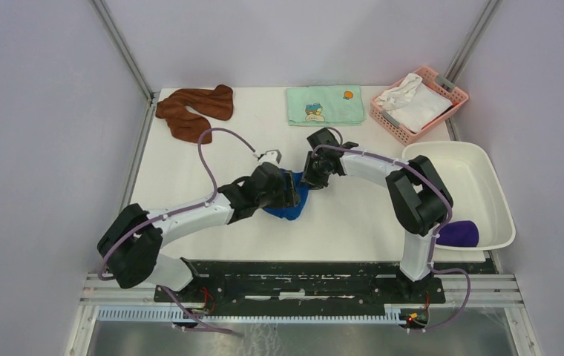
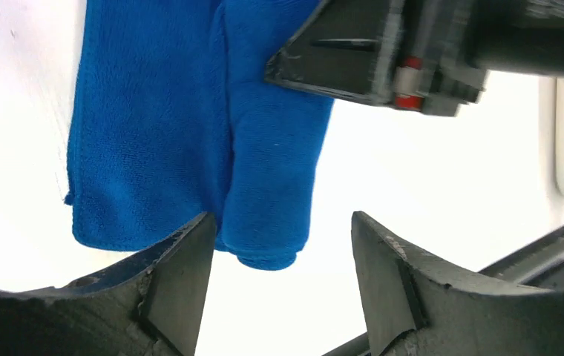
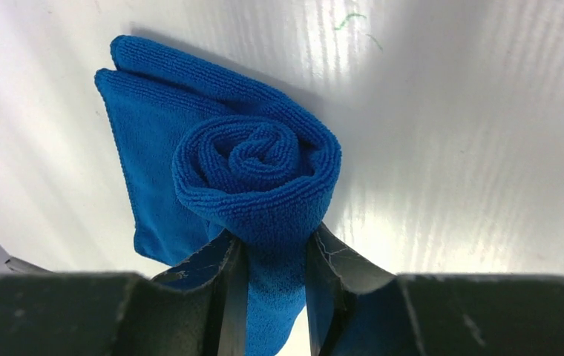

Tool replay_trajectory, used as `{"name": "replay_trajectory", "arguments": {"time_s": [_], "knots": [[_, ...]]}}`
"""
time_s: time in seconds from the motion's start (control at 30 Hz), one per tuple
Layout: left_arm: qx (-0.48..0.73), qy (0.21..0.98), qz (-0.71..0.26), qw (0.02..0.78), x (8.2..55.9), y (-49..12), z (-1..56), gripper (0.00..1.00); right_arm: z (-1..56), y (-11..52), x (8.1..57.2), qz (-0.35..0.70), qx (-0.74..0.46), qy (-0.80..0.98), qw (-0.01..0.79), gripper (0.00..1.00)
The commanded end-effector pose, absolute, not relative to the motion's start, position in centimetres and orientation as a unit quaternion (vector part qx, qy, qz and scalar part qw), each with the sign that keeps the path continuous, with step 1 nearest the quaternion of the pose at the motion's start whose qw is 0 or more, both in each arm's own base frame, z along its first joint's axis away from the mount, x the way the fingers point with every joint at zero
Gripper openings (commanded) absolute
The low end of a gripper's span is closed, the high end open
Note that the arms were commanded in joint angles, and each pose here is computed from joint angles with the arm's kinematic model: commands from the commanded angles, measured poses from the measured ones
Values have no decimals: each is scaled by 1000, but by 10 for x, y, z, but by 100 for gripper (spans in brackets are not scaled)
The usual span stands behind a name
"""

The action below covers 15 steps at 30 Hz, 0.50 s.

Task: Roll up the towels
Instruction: Roll the towel at the center of the board.

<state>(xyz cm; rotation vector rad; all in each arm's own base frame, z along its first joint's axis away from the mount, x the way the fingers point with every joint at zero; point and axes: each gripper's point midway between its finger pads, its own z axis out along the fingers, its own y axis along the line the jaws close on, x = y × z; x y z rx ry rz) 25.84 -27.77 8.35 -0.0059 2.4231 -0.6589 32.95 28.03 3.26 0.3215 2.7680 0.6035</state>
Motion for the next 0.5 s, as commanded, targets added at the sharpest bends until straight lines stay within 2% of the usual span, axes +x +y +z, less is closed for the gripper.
{"name": "replay_trajectory", "arguments": {"time_s": [0.0,0.17,0.47], "knots": [[33,889,-129,438,267,-266,121,75,22,246,309,108,125,979,119,33],[93,853,-63,510,256,-295,137,76,25,251,308,110,136,978,115,34],[194,819,37,538,251,-338,105,76,22,255,305,115,141,978,99,37]]}}
